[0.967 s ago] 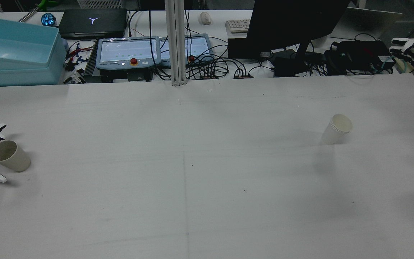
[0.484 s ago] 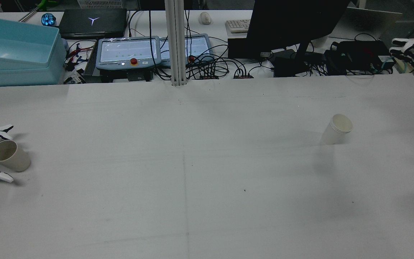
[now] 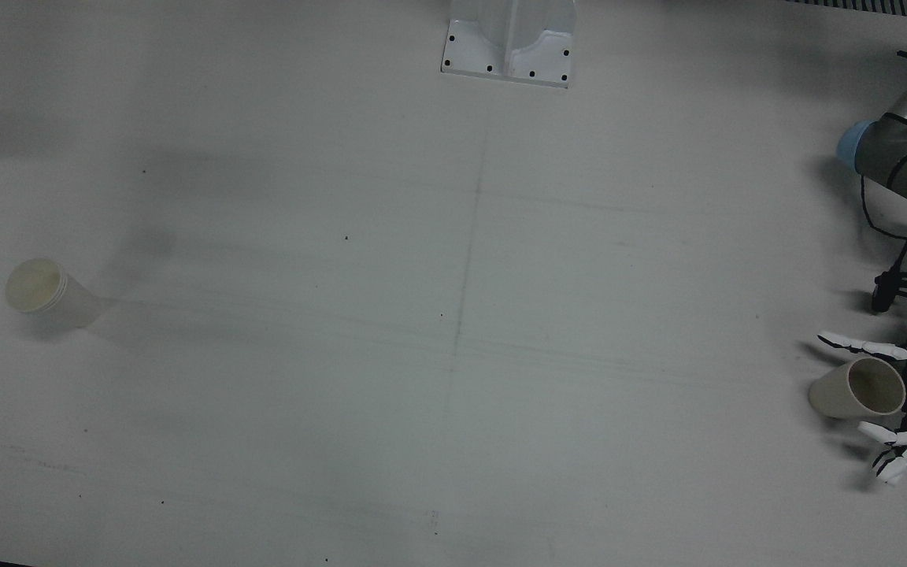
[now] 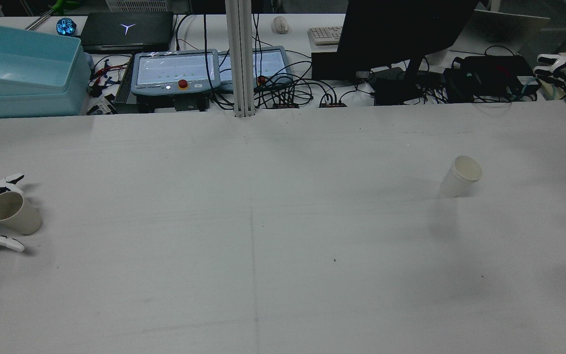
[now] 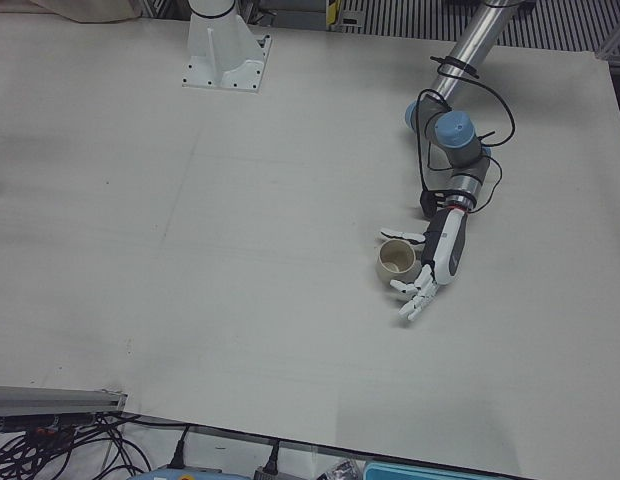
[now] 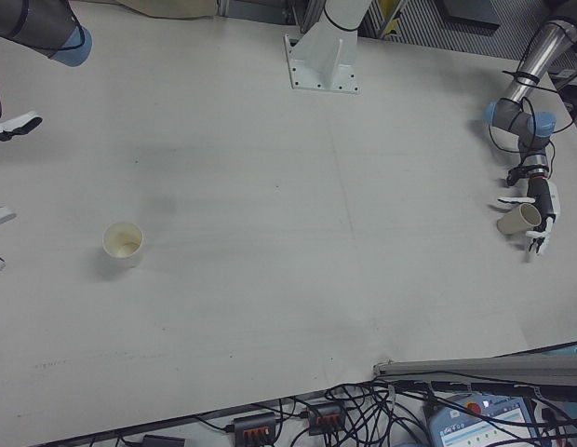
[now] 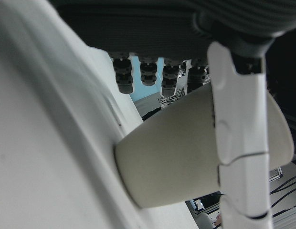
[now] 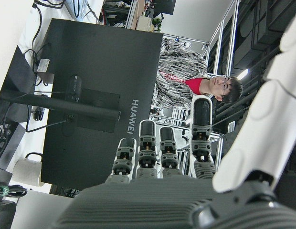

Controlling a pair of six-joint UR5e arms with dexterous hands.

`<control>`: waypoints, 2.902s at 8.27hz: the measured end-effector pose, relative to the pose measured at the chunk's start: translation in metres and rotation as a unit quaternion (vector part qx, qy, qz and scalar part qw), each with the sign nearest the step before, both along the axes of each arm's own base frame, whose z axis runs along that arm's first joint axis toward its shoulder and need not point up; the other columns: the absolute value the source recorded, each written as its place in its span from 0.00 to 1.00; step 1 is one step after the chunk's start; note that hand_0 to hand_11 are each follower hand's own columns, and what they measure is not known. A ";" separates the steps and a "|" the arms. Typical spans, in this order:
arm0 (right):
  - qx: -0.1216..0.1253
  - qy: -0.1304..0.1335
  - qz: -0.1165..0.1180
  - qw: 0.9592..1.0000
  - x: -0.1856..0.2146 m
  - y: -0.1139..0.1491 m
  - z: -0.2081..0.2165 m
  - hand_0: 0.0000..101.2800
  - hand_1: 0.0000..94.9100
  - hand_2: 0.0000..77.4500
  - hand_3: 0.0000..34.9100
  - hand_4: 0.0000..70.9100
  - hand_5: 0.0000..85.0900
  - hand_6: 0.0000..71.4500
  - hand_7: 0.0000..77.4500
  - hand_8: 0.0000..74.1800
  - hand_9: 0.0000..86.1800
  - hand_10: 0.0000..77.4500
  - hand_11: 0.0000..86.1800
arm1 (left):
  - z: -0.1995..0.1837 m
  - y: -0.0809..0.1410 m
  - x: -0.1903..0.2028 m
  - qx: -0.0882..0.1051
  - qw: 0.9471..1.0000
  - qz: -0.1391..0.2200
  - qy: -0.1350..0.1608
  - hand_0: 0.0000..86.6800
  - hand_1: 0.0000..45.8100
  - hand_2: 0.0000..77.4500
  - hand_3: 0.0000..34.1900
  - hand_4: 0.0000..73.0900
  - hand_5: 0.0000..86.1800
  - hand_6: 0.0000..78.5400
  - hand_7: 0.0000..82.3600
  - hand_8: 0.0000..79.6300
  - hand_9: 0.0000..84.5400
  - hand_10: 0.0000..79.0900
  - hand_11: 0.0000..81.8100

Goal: Pour water
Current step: 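Close the left hand fingers around the beige cup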

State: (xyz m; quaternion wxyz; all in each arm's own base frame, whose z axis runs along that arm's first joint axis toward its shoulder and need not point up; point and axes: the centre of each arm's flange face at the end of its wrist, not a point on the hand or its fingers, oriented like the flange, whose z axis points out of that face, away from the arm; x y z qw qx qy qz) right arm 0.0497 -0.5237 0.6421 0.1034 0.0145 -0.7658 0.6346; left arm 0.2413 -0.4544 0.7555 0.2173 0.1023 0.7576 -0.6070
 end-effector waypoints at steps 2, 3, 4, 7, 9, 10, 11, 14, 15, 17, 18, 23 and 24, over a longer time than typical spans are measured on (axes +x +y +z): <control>-0.001 -0.001 0.001 1.000 0.001 0.001 0.001 0.52 0.06 0.00 0.00 0.51 0.47 0.19 0.30 0.27 0.26 0.15 0.18 | -0.005 -0.004 0.005 -0.002 1.000 0.000 -0.002 0.77 0.30 0.01 0.01 0.25 0.53 0.12 0.19 0.12 0.10 0.12 0.19; -0.001 -0.001 0.002 1.000 0.002 0.001 0.001 0.52 0.06 0.00 0.00 0.51 0.47 0.19 0.30 0.27 0.26 0.15 0.18 | -0.007 -0.006 0.008 -0.002 1.000 0.000 -0.002 0.77 0.30 0.01 0.01 0.25 0.54 0.12 0.19 0.12 0.10 0.12 0.19; -0.001 -0.001 0.002 1.000 0.002 0.001 0.001 0.52 0.06 0.00 0.00 0.51 0.47 0.18 0.27 0.27 0.26 0.14 0.18 | -0.010 -0.008 0.011 -0.001 1.000 0.000 -0.002 0.77 0.30 0.01 0.01 0.27 0.54 0.12 0.20 0.12 0.10 0.12 0.19; -0.001 -0.001 0.002 1.000 0.002 0.000 0.001 0.52 0.06 0.00 0.00 0.51 0.47 0.18 0.28 0.27 0.26 0.14 0.18 | -0.014 -0.009 0.017 -0.001 1.000 0.001 0.000 0.78 0.30 0.01 0.01 0.29 0.56 0.14 0.21 0.12 0.10 0.12 0.19; -0.007 -0.001 0.002 1.000 0.003 0.006 0.007 0.52 0.06 0.00 0.00 0.51 0.47 0.18 0.28 0.27 0.26 0.14 0.18 | -0.014 -0.007 0.021 -0.002 1.000 0.002 0.001 0.78 0.30 0.01 0.01 0.29 0.56 0.12 0.19 0.12 0.10 0.12 0.20; -0.009 -0.001 0.002 1.000 0.003 0.008 0.009 0.51 0.06 0.00 0.00 0.51 0.47 0.18 0.28 0.27 0.26 0.14 0.18 | -0.015 -0.006 0.022 -0.002 1.000 0.001 0.001 0.78 0.30 0.01 0.01 0.29 0.56 0.12 0.19 0.12 0.10 0.12 0.20; -0.010 -0.001 0.002 1.000 0.004 0.009 0.010 0.51 0.06 0.00 0.00 0.51 0.47 0.18 0.28 0.27 0.26 0.14 0.18 | -0.016 -0.006 0.023 -0.002 1.000 0.001 0.002 0.78 0.30 0.01 0.01 0.37 0.63 0.12 0.19 0.12 0.10 0.12 0.19; -0.010 -0.002 0.002 1.000 0.004 0.010 0.011 0.52 0.06 0.00 0.00 0.51 0.47 0.18 0.28 0.27 0.26 0.14 0.18 | -0.018 -0.007 0.022 -0.006 1.000 -0.006 0.002 0.84 0.30 0.01 0.00 0.44 0.67 0.14 0.17 0.12 0.10 0.14 0.23; -0.010 -0.002 0.003 1.000 0.004 0.010 0.011 0.52 0.06 0.00 0.00 0.51 0.47 0.18 0.28 0.27 0.26 0.14 0.18 | -0.018 -0.007 0.021 -0.008 1.000 -0.008 0.003 0.76 0.51 0.01 0.00 0.44 0.67 0.19 0.23 0.14 0.12 0.18 0.27; -0.010 -0.002 0.003 1.000 0.005 0.010 0.011 0.51 0.06 0.00 0.00 0.51 0.47 0.18 0.28 0.27 0.26 0.14 0.18 | -0.018 -0.007 0.020 -0.009 1.000 -0.010 0.006 0.68 0.58 0.01 0.00 0.44 0.67 0.20 0.23 0.14 0.12 0.19 0.28; -0.010 -0.002 0.003 1.000 0.005 0.010 0.010 0.51 0.06 0.00 0.00 0.51 0.47 0.18 0.28 0.27 0.26 0.14 0.18 | -0.018 -0.007 0.020 -0.009 1.000 -0.010 0.009 0.66 0.60 0.04 0.00 0.44 0.67 0.20 0.24 0.16 0.12 0.19 0.28; -0.009 -0.006 0.016 1.000 0.017 0.012 0.010 0.51 0.09 0.00 0.00 0.50 0.48 0.18 0.28 0.27 0.26 0.14 0.18 | -0.055 -0.007 0.021 -0.012 1.000 -0.003 0.027 0.65 0.51 0.37 0.00 0.43 0.65 0.22 0.25 0.16 0.12 0.18 0.26; -0.015 -0.006 0.024 1.000 0.026 0.020 0.018 0.51 0.09 0.00 0.00 0.50 0.48 0.18 0.28 0.27 0.26 0.14 0.18 | -0.071 -0.007 0.021 -0.015 0.999 0.000 0.034 0.65 0.51 0.37 0.00 0.43 0.65 0.22 0.25 0.16 0.14 0.18 0.26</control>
